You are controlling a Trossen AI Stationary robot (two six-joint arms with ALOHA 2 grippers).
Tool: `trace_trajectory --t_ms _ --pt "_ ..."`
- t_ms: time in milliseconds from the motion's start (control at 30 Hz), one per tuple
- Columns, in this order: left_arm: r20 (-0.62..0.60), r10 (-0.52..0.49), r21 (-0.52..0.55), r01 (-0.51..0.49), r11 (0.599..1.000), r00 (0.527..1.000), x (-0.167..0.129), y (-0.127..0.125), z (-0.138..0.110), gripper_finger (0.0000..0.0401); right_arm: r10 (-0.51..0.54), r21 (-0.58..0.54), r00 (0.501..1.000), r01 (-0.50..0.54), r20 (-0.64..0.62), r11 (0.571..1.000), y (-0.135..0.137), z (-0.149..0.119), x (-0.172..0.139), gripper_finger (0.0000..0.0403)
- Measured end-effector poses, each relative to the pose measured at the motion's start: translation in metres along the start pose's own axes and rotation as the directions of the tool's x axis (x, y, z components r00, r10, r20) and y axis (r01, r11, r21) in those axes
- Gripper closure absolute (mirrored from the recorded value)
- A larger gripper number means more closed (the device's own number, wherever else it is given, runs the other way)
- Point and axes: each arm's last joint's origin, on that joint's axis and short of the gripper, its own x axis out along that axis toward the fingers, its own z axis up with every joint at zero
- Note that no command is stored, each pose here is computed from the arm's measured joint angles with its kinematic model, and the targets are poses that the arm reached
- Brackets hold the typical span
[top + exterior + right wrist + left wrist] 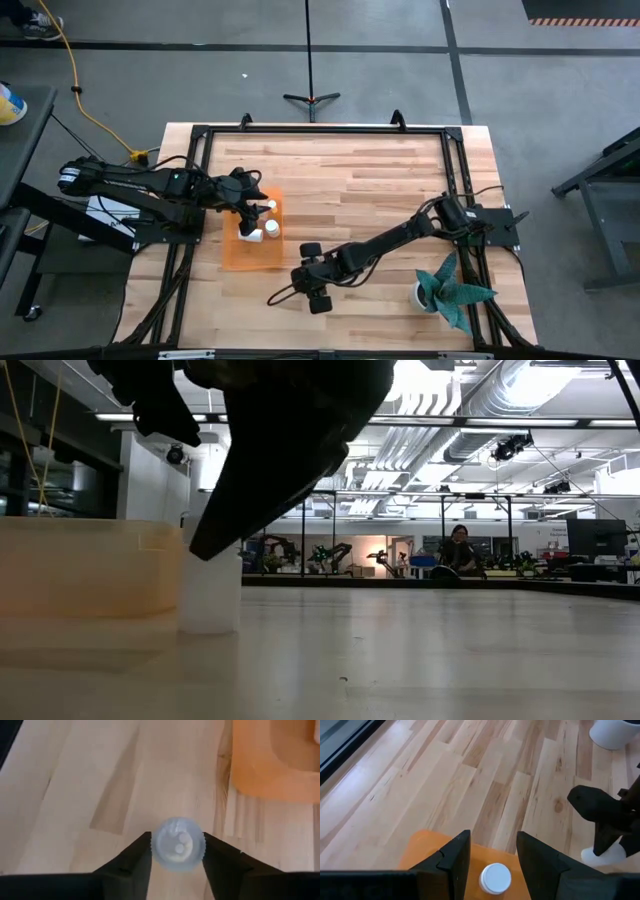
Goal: Pick and place pill bottles into a basket
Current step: Put the transparent pill bottle into the orange bin
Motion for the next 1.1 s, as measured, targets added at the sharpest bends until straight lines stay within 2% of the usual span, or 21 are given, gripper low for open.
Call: trace_trajectory --t_ms 133,367,567,867,1100 --pt "0.000 0.001 0.000 -0.001 1.000 1.000 0.000 0.000 0.000 0.0206 0.003 -0.042 1.000 -0.001 0.027 0.999 -0.003 0.005 -0.005 0.0280" --pt "0.000 0.001 0.000 -0.001 1.000 1.000 0.000 0.000 0.000 0.0206 -0.011 -0.142 0.990 0.032 0.141 0.989 -0.013 0.039 -0.031 0.0280" --pt "0.002 0.000 -0.004 0.000 1.000 1.000 -0.001 0.000 0.000 0.0206 -0.100 -0.201 0.969 0.147 0.228 0.968 -0.037 0.062 -0.047 0.0269" --pt "0.010 -0.003 -0.006 0.003 1.000 1.000 -0.003 0.001 0.000 0.0206 -0.059 -0.126 0.954 0.100 0.295 0.987 -0.104 0.061 -0.032 0.0278" --pt "0.011 -0.004 -0.007 0.004 1.000 1.000 -0.003 0.001 0.000 0.0206 -0.017 -0.167 0.962 0.065 0.274 0.984 -0.118 0.053 -0.008 0.0277"
